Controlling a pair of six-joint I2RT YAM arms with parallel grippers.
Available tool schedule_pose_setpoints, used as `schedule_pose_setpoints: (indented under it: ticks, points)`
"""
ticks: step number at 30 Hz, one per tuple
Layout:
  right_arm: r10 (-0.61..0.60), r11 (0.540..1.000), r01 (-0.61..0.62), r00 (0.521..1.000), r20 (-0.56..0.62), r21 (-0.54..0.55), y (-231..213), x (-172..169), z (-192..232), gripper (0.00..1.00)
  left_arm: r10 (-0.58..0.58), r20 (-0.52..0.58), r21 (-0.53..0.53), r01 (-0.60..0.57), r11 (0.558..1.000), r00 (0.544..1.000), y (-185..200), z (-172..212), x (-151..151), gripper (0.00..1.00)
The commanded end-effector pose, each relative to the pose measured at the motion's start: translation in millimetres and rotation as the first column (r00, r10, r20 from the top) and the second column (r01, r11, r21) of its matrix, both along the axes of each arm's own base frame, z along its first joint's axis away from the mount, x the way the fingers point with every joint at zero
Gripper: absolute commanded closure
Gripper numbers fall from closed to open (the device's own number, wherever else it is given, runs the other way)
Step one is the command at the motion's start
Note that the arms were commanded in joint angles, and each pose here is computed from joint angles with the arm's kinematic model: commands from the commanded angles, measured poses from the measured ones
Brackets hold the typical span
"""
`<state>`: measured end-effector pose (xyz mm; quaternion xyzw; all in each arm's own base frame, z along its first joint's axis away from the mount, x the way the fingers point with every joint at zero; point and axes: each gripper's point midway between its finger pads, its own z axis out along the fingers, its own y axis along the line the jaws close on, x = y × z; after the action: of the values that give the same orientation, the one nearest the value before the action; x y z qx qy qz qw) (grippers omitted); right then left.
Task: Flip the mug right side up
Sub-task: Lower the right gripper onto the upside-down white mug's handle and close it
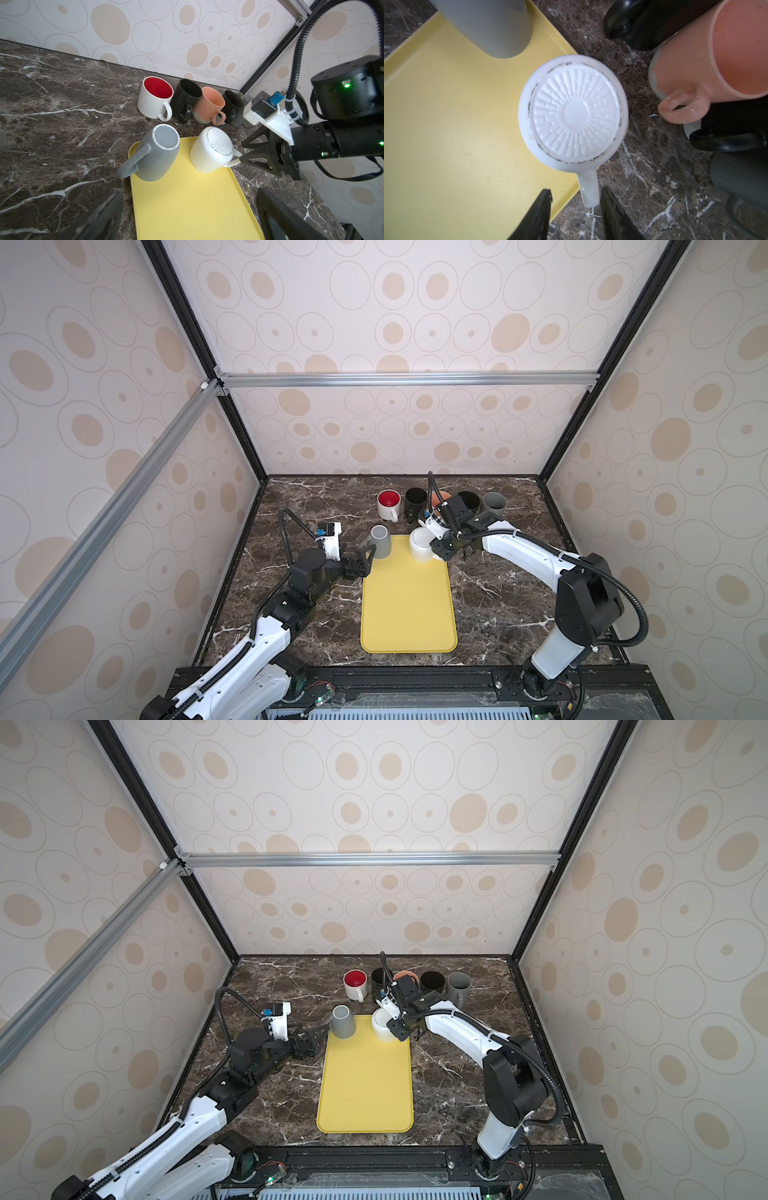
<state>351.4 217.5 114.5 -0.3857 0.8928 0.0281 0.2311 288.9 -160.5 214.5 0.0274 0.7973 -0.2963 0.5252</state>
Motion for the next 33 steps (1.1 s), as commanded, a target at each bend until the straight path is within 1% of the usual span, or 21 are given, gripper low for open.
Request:
schedule_pose_setpoints:
  ticks: [1,6,13,23,33]
  points:
    - [0.006,0.999,-0.007,1.000,-0.017,-0.054,-8.4,2.4,-9.0,0.57,0.004,0.022,-0.017,-0.003,1.000,1.000,1.4,7.5,0.9,0.00]
    - [0.011,0.998,-0.013,1.000,-0.029,-0.065,-8.1,6.3,-14.2,0.57,0.004,0.022,-0.019,-0.003,1.000,1.000,1.6,7.3,0.4,0.00]
    - [0.019,0.999,-0.022,0.999,-0.042,-0.049,-3.2,9.5,-20.1,0.58,0.003,0.020,-0.023,-0.002,1.000,1.000,1.0,6.8,0.7,0.00]
    - [0.026,0.997,-0.029,0.998,-0.056,-0.066,1.2,20.3,-25.3,0.60,-0.004,0.014,-0.029,0.004,1.000,1.000,-0.4,4.4,0.2,0.00]
    - [0.025,0.998,-0.028,0.997,-0.073,-0.051,6.5,23.6,-30.4,0.67,-0.011,0.012,-0.030,0.011,0.999,1.000,-2.4,4.2,1.6,0.00]
